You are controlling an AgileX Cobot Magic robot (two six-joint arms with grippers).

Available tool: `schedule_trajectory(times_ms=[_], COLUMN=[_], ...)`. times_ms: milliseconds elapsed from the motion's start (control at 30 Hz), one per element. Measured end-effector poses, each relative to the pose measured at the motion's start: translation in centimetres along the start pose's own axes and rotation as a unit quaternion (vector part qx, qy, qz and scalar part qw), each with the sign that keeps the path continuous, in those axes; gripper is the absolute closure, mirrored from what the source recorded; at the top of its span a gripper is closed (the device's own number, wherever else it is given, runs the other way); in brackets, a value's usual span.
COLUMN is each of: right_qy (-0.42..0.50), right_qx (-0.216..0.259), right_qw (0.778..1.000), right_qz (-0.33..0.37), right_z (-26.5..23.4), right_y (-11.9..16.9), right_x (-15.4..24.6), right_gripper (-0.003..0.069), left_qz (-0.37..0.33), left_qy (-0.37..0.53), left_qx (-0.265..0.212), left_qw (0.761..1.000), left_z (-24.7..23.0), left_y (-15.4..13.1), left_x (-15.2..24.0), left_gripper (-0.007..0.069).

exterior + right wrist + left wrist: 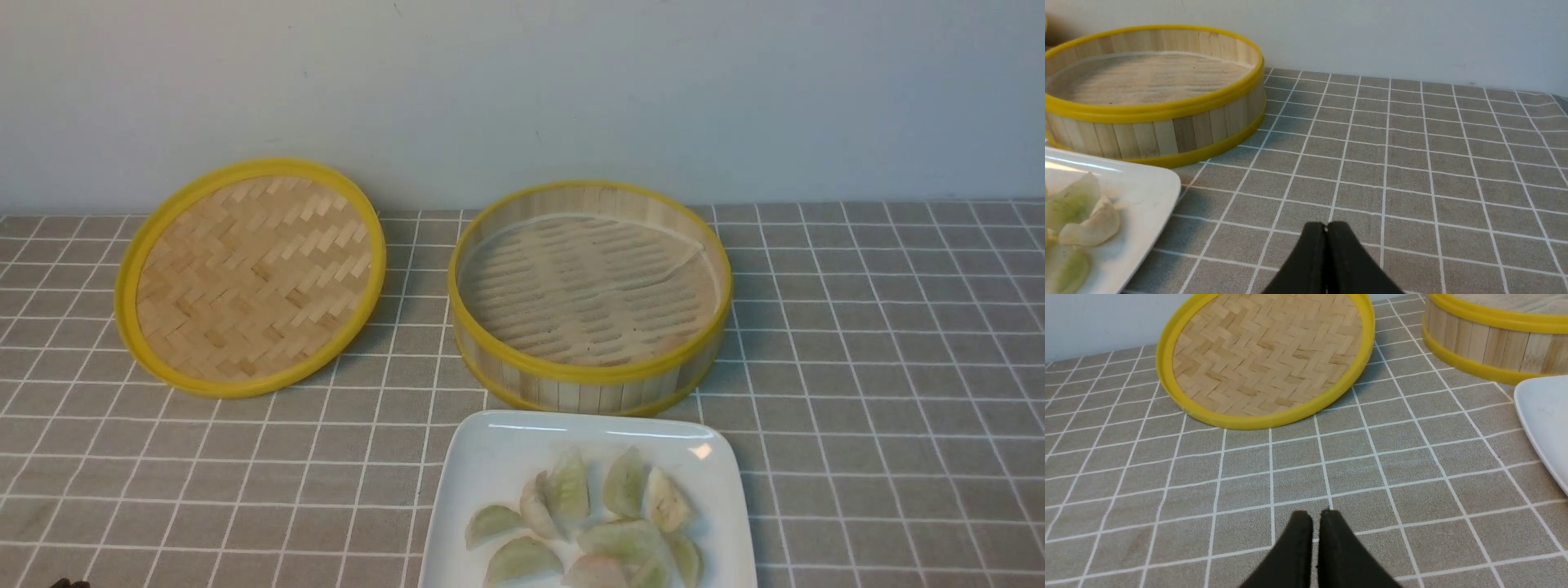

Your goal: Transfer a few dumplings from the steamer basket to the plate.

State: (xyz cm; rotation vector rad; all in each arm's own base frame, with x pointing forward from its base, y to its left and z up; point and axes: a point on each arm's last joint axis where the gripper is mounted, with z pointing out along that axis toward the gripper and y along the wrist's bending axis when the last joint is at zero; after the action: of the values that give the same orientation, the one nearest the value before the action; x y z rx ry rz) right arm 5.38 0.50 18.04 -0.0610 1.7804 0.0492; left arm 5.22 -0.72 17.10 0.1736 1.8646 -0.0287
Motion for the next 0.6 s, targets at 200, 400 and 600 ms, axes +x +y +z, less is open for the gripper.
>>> schedule_trajectory(times_ms=[200,400,600], right_qy=[0.0,0.0,0.0], right_qx=[0.016,0.016,0.016], right_qw=[1.0,1.0,1.0], right_qz=[0.008,0.008,0.008], right_z=[0.0,0.0,0.0], right_y=[-0.19,-0.19,-0.19], right_x=[0.0,0.0,0.0], right_gripper=[0.0673,0.0673,0.0673], left_qz=[0.0,0.0,0.0], left_qy=[0.0,0.0,0.0], left_qx=[0.0,0.0,0.0], left_qw=[1.0,1.0,1.0], left_z=[0.0,0.0,0.0], left_y=[0.0,0.0,0.0], left_x=[0.0,0.0,0.0], left_gripper=[0.0616,0.0616,0.0616])
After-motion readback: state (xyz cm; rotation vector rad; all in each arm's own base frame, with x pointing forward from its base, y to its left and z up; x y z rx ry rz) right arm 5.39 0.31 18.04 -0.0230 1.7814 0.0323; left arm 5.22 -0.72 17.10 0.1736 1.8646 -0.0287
